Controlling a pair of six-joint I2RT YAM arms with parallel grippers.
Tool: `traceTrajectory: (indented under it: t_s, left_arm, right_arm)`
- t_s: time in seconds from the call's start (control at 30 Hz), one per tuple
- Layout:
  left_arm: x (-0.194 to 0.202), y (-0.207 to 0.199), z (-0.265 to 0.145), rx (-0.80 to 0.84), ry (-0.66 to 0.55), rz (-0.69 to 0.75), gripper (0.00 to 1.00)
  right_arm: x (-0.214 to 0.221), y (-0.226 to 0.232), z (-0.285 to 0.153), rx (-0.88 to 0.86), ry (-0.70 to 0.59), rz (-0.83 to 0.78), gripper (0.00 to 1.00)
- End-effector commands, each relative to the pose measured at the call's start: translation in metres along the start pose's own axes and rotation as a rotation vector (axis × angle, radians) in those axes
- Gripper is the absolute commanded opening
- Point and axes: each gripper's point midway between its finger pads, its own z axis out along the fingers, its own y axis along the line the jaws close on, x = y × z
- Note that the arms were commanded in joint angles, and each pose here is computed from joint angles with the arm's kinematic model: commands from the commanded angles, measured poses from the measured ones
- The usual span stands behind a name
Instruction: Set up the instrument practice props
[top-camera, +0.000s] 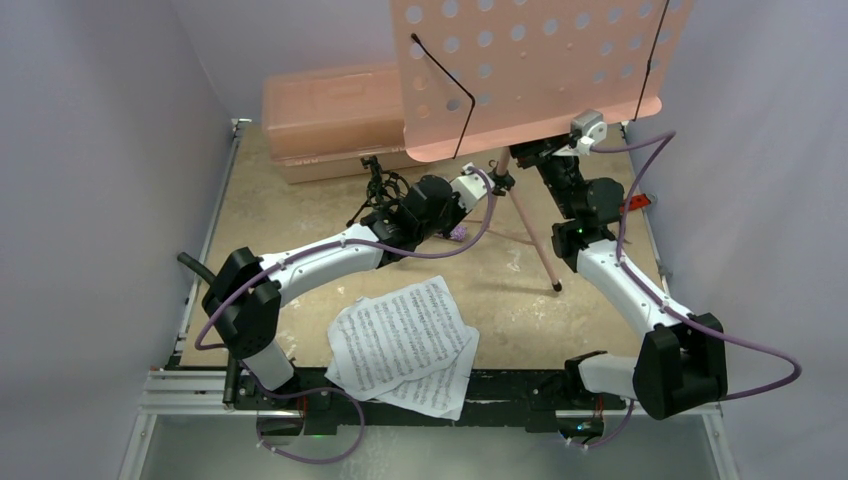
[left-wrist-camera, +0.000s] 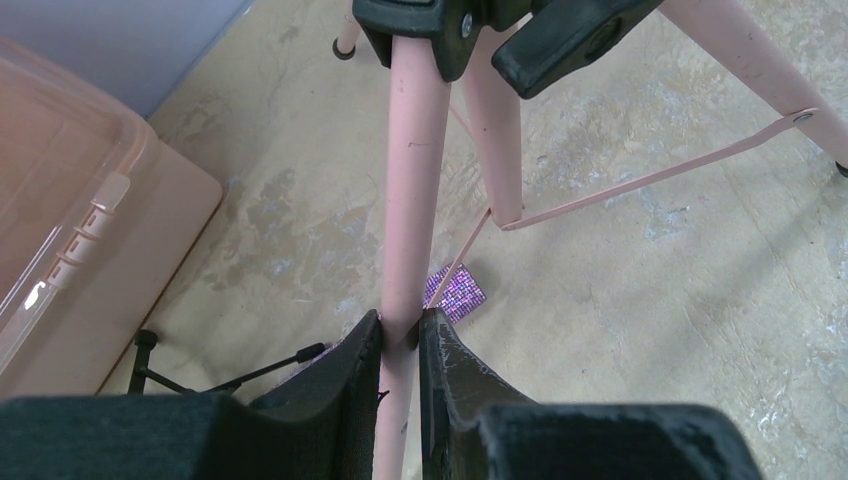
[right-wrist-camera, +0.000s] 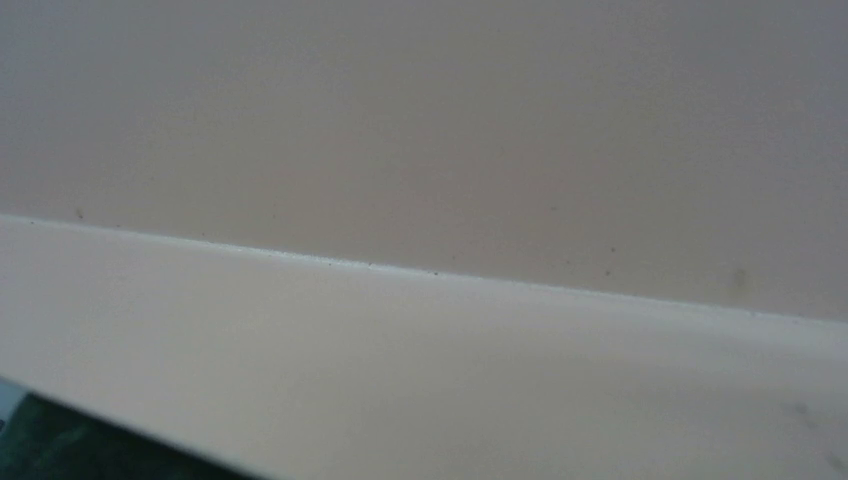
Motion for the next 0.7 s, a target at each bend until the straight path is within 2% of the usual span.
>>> traceTrajectory:
  t_s: [0.0, 0.67]
  left_arm:
    - [-0.01, 0.021, -0.009, -0.066, -0.02, -0.048, 0.0]
    - [0.007, 0.014, -0.005, -0.049, 0.048, -0.078, 0.0]
  right_arm:
    - [-0.126, 0.016, 0.001, -0.034, -0.39, -0.112, 0.0]
    - [-0.13, 0.021, 0.002, -0.057, -0.392, -0.09, 0.0]
